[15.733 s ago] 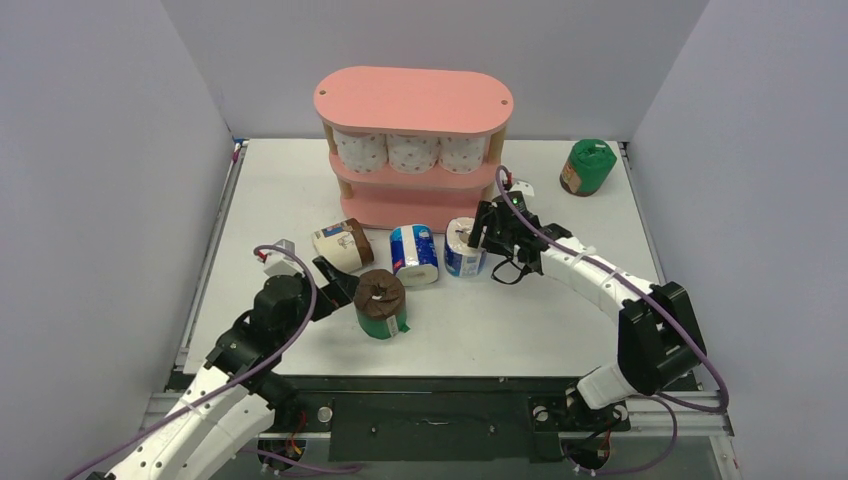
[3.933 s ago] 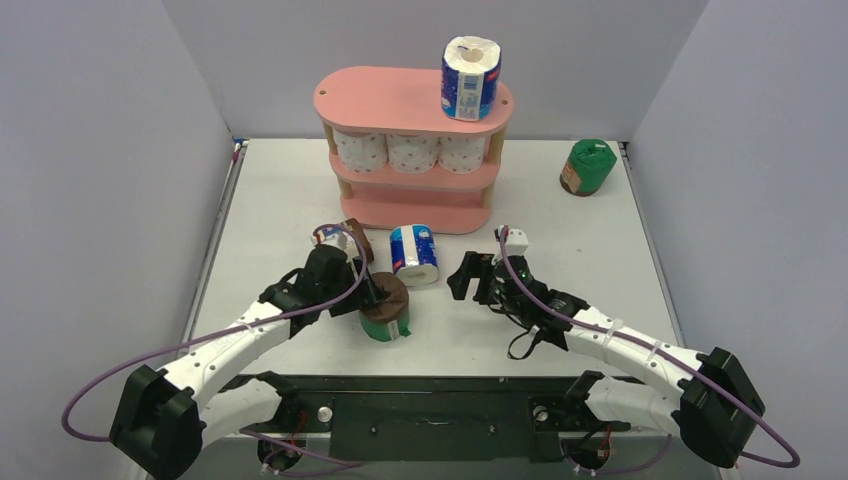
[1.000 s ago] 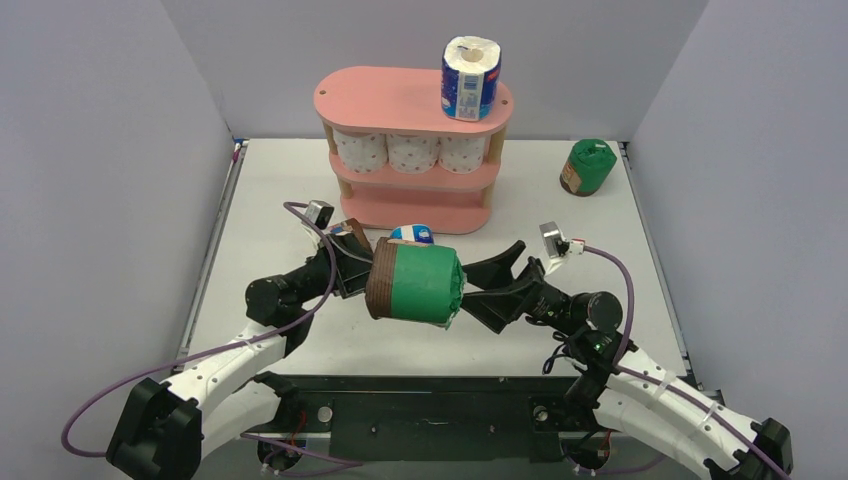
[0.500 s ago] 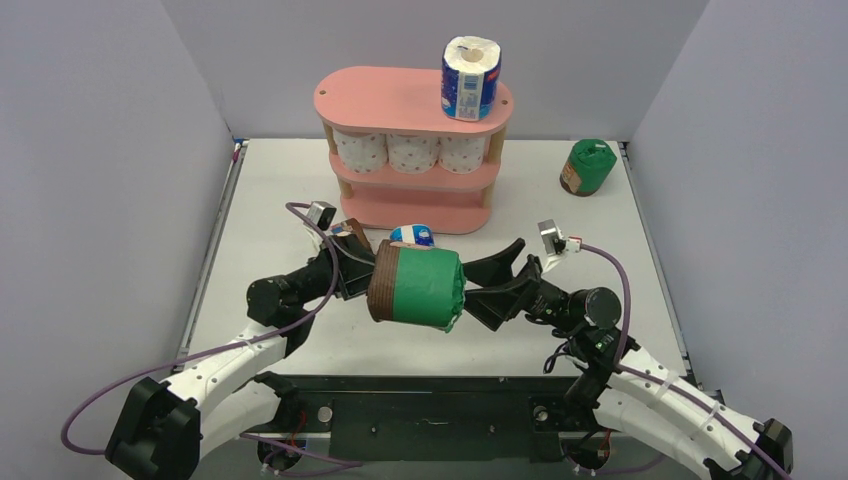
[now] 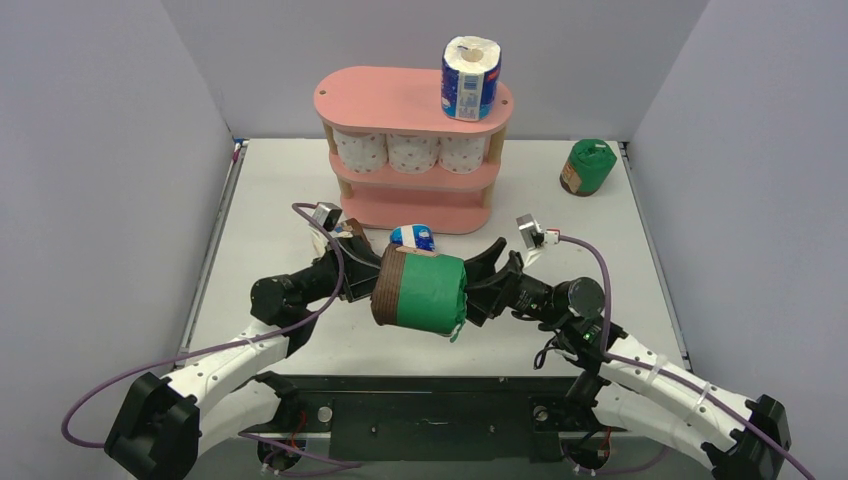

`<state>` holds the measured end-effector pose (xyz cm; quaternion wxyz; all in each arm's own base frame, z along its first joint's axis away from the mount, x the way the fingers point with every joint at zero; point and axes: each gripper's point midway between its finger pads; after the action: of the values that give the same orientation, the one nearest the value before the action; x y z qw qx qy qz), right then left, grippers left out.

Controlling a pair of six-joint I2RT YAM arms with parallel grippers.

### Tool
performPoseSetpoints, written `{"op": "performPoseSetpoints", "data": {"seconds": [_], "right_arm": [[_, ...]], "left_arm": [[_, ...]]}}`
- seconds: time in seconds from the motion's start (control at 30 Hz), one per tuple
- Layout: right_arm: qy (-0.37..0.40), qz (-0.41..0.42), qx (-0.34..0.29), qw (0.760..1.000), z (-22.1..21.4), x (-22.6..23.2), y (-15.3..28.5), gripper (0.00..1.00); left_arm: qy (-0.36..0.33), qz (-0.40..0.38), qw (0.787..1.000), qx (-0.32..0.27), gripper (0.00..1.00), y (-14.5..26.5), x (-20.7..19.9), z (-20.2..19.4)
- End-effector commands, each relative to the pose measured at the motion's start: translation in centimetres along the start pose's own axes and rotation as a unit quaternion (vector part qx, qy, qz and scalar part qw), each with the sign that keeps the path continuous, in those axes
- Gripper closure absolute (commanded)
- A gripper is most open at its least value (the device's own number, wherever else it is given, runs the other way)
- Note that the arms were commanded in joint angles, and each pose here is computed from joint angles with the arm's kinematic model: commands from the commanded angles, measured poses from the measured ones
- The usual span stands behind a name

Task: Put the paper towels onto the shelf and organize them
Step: Adjust the paper towel at the center of the board.

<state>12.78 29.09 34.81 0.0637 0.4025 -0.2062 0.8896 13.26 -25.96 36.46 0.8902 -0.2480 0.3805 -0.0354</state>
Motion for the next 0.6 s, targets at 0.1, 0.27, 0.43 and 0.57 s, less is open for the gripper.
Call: {"op": "performPoseSetpoints", "data": {"seconds": [0.1, 0.27, 0.43, 0.57], "right_arm": [[0.020, 0.042, -0.002, 0.999, 0.4, 2.3, -0.9, 0.44], [0.018, 0.055, 0.003, 0.998, -0.1, 2.7, -0.9, 0.59], [0.020, 0.057, 0.001, 0.998, 0.0, 2.9, -0.6, 0.69], [0.024, 0.054, -0.003, 0.998, 0.1, 2.9, -0.4, 0.72]], "left_arm": [[-0.035, -0.027, 0.999, -0.023, 0.67, -0.6, -1.6, 1.2], [-0.034, -0.021, 0.999, -0.026, 0.65, -0.5, -1.2, 1.1], [-0.038, -0.009, 0.999, -0.025, 0.39, -0.4, -0.9, 1.0], [-0.050, 0.011, 0.998, -0.026, 0.26, -0.4, -0.4, 1.1]]}}
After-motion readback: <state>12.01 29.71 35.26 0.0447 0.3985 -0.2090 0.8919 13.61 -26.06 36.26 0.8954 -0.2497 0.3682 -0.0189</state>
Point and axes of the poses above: each gripper's point midway between its finger pads, its own y axis back along the fingers, its own x axis along the line the jaws close on, z = x × y, and after that the axes turned 14 degrees about -y, right-handed
